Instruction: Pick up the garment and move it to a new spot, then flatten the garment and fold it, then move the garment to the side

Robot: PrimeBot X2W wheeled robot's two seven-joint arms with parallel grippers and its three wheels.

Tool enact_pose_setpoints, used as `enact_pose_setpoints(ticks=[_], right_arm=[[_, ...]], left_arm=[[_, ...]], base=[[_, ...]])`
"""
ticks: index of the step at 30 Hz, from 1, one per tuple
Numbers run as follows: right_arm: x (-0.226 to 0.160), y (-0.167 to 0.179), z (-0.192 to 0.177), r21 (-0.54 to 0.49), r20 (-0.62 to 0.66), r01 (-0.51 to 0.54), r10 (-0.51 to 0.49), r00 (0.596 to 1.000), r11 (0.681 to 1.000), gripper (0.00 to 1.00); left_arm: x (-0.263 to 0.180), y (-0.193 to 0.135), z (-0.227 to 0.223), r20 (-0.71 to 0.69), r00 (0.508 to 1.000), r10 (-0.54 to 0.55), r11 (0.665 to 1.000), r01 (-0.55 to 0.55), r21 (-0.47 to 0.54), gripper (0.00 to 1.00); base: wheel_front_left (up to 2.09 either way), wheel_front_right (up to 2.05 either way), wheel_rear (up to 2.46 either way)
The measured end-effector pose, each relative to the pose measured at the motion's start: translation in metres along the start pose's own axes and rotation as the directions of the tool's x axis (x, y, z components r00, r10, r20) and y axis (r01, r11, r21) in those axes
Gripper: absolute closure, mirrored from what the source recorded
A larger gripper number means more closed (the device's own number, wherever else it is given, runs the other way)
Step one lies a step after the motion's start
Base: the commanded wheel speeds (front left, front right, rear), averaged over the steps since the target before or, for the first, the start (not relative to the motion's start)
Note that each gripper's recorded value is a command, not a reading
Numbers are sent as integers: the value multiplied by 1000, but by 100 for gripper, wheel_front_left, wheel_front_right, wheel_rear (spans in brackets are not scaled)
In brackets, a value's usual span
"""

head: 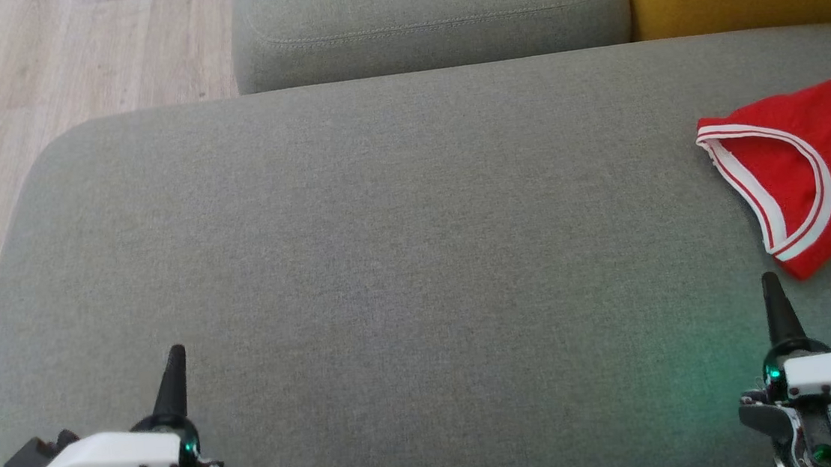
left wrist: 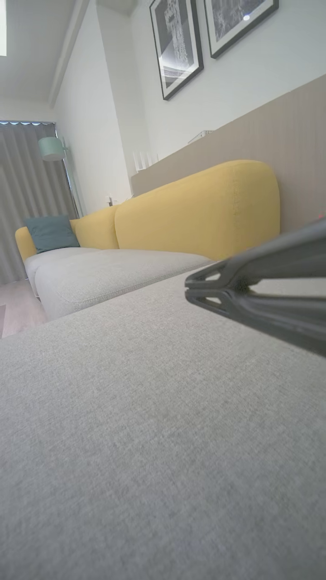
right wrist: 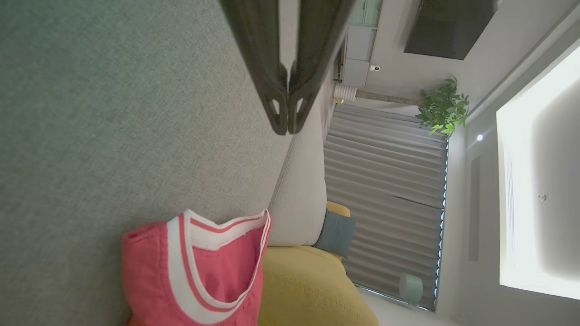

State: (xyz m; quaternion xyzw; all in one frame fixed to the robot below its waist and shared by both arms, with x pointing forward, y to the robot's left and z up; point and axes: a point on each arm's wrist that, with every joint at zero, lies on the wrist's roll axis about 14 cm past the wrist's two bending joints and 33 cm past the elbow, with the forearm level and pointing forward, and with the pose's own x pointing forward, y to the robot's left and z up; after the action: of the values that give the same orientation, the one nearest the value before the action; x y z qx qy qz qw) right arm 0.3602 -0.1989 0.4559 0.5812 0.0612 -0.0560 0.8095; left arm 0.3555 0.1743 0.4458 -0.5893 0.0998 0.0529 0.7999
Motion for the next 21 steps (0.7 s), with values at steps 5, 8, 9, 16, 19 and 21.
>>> enact_pose_setpoints(ticks=[5,8,9,16,19,21], right_arm=[[0,0,2,46,5,-2,2,1000,999,100],[3,4,4,82,10,-13,13,1000,997,100],[4,6,5,92,10,-20,19,1000,996,100],[5,9,7,172,15,-32,30,999,985,100],[5,9,8,217,18,-36,32,999,976,100],[5,10,9,239,17,-41,38,999,970,100]], left_arm=[[2,-4,2,3,1000,-18,999,18,-41,100],[2,-4,7,12,1000,-17,997,18,-77,100],[2,-4,8,15,1000,-23,996,25,-87,100],[6,-14,10,13,998,-58,986,60,-158,100],[7,-15,15,24,997,-67,977,71,-202,100],[7,-15,17,28,997,-68,972,73,-222,100]], base=[[0,0,0],[0,0,0],[0,0,0],[0,0,0],[0,0,0],[0,0,0]])
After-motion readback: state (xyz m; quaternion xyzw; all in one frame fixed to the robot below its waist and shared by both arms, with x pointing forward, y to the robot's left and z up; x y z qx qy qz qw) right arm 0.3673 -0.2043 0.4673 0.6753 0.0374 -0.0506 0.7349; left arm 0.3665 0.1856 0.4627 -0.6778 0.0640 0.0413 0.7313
